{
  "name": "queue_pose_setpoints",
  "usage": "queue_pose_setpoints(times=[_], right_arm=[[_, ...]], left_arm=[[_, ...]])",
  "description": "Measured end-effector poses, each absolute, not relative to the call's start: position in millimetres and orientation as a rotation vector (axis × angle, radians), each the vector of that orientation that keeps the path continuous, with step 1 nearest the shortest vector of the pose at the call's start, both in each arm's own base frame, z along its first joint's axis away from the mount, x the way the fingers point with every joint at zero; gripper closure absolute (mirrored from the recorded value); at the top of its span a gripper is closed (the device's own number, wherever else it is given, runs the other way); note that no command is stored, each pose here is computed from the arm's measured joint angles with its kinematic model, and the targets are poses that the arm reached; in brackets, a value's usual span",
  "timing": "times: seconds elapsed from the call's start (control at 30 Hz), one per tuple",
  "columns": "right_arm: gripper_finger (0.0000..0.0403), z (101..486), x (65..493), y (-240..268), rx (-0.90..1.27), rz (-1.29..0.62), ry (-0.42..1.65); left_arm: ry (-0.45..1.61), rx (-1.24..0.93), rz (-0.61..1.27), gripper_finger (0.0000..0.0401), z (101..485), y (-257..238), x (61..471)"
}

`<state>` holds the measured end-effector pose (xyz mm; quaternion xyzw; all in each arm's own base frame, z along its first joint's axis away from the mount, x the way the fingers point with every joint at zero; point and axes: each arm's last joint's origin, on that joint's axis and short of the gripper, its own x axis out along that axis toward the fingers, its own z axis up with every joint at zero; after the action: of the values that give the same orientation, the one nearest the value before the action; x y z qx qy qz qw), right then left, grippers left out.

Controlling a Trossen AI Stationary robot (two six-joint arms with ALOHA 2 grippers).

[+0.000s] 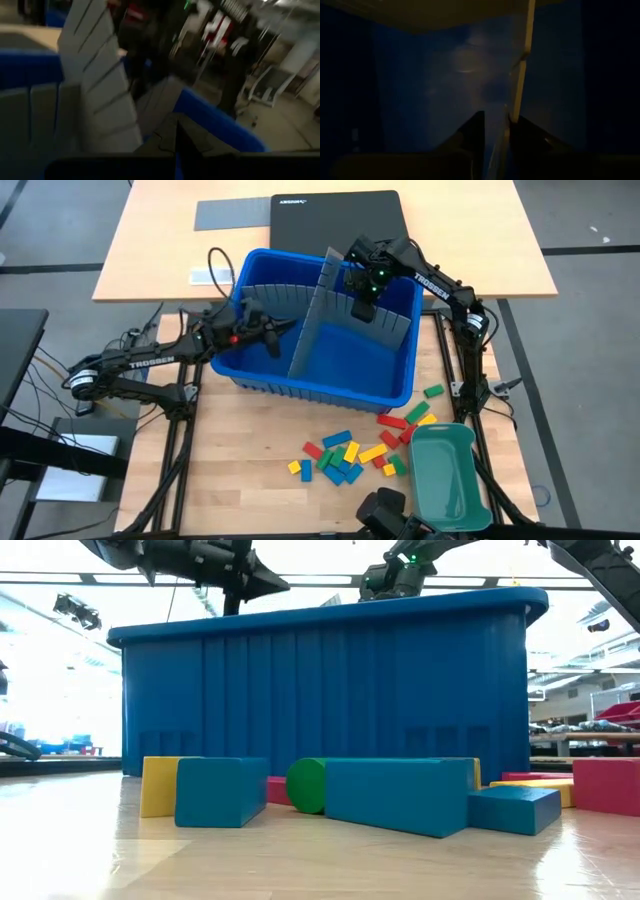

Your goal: Sort Items/Unsort Items

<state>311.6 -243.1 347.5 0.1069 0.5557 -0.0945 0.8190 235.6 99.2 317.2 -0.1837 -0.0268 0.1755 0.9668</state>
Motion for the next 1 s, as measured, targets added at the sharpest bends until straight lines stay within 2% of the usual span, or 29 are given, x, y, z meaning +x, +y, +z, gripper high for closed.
queue_pose_setpoints(times=[0.23,0.33,0.5,0.73,0.83,1.0], right_arm=[[0.0305,347.7,312.0,-243.8,0.220,-0.204,1.179],[0.0306,347.7,312.0,-243.7,0.220,-0.204,1.179],[0.0305,347.7,312.1,-243.6,0.220,-0.203,1.179],[0.0307,347.8,312.2,-243.6,0.221,-0.201,1.177],[0.0306,347.8,312.2,-243.6,0.221,-0.201,1.176],[0.0305,347.8,312.3,-243.7,0.220,-0.201,1.176]], left_arm=[[-0.137,-0.435,0.375,0.0374,339.0,113.7,233.3],[-0.030,-0.457,0.360,0.0350,348.7,114.0,235.5],[0.217,-0.470,0.448,0.0289,355.8,120.0,244.4],[0.336,-0.499,0.458,0.0213,360.7,131.9,272.9],[0.385,-0.508,0.478,0.0198,354.4,137.1,282.7],[0.453,-0.520,0.485,0.0198,338.4,143.4,295.6]])
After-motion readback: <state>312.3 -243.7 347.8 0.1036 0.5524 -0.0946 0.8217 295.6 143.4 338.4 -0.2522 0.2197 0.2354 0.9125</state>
